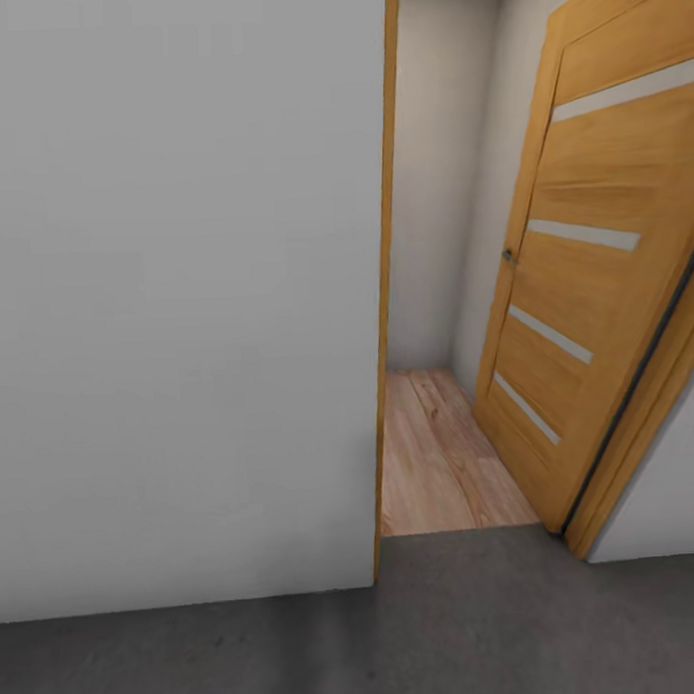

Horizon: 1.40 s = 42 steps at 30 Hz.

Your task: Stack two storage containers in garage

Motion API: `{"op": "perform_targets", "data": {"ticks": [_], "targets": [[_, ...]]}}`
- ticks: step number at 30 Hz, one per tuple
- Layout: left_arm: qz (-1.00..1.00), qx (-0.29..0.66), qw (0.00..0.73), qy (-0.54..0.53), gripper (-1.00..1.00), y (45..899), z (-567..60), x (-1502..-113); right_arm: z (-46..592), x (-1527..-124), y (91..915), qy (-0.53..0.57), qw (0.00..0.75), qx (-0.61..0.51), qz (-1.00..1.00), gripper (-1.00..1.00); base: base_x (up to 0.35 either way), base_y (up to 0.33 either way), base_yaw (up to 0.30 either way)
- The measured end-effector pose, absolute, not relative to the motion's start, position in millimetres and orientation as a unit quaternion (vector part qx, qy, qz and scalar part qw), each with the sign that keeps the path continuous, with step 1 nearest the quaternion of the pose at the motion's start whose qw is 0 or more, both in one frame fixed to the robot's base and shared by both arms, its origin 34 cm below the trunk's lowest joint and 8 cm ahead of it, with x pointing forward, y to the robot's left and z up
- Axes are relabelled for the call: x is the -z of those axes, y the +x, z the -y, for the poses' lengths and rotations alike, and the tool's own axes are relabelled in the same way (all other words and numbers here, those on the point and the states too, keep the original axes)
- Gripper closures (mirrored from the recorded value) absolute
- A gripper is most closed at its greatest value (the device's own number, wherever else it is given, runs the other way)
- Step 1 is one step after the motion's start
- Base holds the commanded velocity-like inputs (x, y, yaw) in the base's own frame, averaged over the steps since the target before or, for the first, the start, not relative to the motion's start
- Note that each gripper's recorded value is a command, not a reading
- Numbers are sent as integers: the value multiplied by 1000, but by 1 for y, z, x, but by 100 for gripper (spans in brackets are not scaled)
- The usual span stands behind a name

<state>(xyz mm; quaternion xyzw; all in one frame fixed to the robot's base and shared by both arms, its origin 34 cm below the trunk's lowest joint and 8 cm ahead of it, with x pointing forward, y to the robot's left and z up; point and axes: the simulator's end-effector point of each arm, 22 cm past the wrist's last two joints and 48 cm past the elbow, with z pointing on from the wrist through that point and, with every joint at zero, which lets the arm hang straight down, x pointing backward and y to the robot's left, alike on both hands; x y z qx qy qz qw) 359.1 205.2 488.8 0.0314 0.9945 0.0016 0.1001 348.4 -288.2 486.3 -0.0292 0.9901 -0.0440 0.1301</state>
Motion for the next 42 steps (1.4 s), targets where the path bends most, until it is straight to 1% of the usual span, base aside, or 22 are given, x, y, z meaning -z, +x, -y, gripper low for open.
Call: {"op": "perform_targets", "data": {"ticks": [39, 42], "targets": [[-994, -3, 101, 31, -100, 359, -208, -489, 288, -486, 348, -29, 130, 43, -990, -100, 0, 0, -255], [-994, -3, 101, 31, -100, 359, -208, -489, 287, -486, 348, -30, 130, 42, -990, -100, 0, 0, -151]]}}
